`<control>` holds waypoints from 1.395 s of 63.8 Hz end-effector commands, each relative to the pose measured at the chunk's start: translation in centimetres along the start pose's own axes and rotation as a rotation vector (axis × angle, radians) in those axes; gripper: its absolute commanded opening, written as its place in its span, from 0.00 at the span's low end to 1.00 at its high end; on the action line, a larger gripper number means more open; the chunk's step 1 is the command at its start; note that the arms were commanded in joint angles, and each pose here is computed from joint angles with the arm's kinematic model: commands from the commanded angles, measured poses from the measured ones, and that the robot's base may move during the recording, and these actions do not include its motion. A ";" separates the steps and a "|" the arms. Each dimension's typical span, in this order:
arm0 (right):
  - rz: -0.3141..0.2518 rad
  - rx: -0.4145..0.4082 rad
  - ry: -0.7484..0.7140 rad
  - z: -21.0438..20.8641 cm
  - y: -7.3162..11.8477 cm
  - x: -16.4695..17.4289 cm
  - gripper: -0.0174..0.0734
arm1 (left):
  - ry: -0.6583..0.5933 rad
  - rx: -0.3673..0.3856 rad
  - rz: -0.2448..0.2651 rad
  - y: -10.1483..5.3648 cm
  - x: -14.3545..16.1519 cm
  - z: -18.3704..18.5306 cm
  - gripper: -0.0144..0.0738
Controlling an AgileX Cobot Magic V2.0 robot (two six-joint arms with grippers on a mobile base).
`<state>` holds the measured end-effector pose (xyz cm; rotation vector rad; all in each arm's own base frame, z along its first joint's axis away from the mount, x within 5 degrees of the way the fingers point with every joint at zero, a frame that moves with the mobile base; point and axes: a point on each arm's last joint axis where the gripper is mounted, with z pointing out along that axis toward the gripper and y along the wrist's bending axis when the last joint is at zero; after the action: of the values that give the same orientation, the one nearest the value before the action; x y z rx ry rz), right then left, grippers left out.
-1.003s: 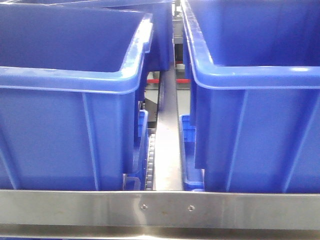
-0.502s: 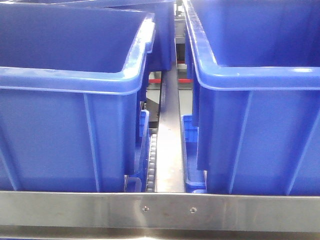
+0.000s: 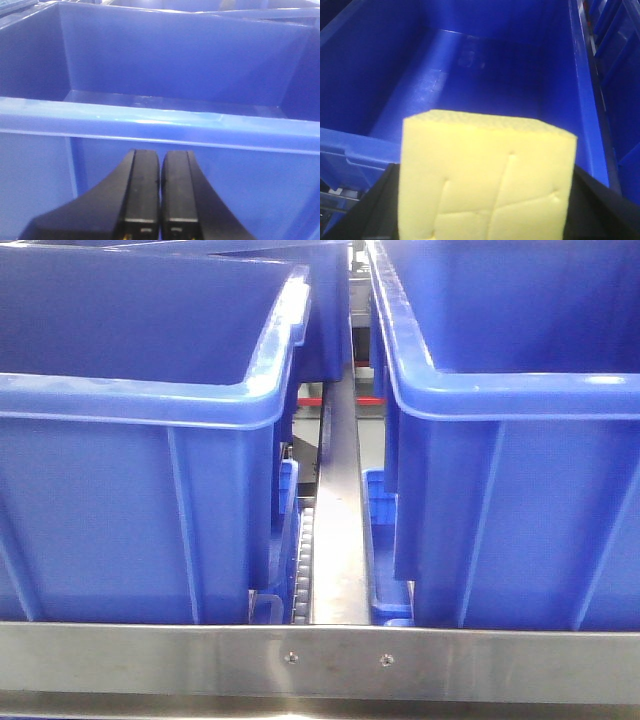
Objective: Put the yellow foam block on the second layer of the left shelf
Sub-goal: 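Extend the right gripper with the cube into the blue bin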
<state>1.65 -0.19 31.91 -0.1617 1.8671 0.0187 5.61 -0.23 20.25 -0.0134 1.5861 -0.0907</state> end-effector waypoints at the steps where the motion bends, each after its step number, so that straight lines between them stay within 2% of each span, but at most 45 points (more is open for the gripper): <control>1: -0.012 0.012 -0.110 -0.3 -0.1 -2.0 0.56 | -0.068 0.016 -0.011 -0.1 0.1 0.0 0.32; 18: 0.003 0.005 -0.107 2.3 -0.3 -7.8 0.56 | -0.068 0.016 -0.011 -0.1 0.1 0.0 0.32; 27: 0.016 -0.014 -0.016 6.2 -0.2 -11.0 0.56 | -0.068 0.016 -0.011 -0.1 0.1 0.0 0.32; 41: 0.022 -0.030 0.126 13.4 0.1 -13.0 0.56 | -0.068 0.016 -0.011 -0.1 0.1 0.0 0.32; 49: 0.036 -0.043 0.193 18.0 0.4 -12.8 0.56 | -0.068 0.016 -0.011 -0.1 0.1 0.0 0.32; 64: 0.001 -0.097 0.333 25.8 2.5 -10.2 0.56 | -0.068 0.016 -0.011 -0.1 0.1 0.0 0.32; 80: -0.005 -0.101 0.416 31.3 3.2 -6.5 0.56 | -0.068 0.016 -0.011 -0.1 0.1 0.0 0.32; 89: -0.007 -0.103 0.441 32.9 3.4 -5.1 0.56 | -0.068 0.016 -0.011 -0.1 0.1 0.0 0.32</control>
<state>33.01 6.66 24.79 -0.2612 2.4409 0.0731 5.61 -0.23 20.25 -0.0134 1.5861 -0.0907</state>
